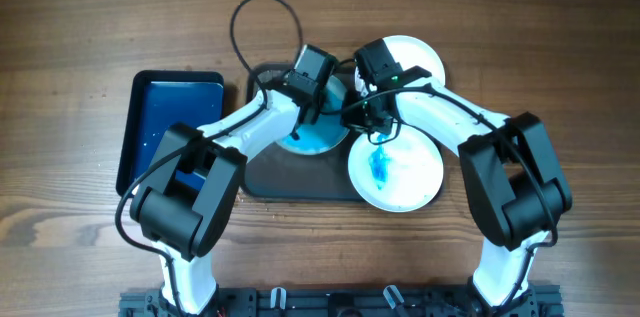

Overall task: Clean dirty plates on tray and stack at the side
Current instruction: 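Scrub the left plate with the sponge while right gripper holds it, then lift the scrubbed plate with right gripper and move it right, then set the plate down right of the tray and return right gripper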

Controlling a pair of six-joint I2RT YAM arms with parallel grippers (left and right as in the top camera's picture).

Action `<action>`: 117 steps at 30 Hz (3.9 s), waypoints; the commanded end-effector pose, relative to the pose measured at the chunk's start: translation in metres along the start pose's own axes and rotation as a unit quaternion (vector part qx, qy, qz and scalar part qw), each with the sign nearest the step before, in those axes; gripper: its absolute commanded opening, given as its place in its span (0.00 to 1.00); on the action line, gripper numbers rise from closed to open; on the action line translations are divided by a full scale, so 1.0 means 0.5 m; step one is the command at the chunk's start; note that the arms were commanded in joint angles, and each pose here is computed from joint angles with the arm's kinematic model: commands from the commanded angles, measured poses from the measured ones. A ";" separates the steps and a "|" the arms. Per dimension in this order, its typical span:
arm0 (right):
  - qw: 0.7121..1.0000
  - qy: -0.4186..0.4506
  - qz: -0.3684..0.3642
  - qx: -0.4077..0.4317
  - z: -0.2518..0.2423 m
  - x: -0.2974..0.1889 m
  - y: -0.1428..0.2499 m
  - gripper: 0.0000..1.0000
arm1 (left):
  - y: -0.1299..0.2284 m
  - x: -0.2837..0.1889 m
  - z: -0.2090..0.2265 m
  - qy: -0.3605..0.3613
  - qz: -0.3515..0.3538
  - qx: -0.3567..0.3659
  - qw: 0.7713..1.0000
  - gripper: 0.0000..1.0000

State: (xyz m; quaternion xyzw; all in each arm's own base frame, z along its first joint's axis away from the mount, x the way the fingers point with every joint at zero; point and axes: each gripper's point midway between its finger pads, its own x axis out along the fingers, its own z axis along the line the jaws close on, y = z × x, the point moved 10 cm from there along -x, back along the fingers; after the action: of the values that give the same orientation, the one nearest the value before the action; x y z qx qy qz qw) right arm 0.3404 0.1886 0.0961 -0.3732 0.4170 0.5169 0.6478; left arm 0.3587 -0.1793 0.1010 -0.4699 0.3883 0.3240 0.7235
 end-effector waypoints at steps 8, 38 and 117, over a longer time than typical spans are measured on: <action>1.000 0.001 0.022 -0.013 -0.004 0.016 0.015 0.04 | 0.116 -0.022 0.007 0.015 0.217 -0.303 0.928 0.04; 0.817 0.306 -0.406 -0.270 0.172 -0.218 0.149 0.04 | 0.042 -0.212 0.372 -0.006 0.015 -0.465 0.885 0.04; 0.986 0.135 0.091 0.038 -0.271 -0.198 0.105 0.40 | 0.059 -0.213 0.352 0.036 0.060 -0.442 0.894 0.04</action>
State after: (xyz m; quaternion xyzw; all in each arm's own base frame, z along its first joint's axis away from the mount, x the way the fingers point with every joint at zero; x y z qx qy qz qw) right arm 0.2640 0.0362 0.1442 -0.3580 0.5066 0.5440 0.5650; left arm 0.3258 -0.0173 0.2211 -0.7269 0.2547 0.4974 0.3991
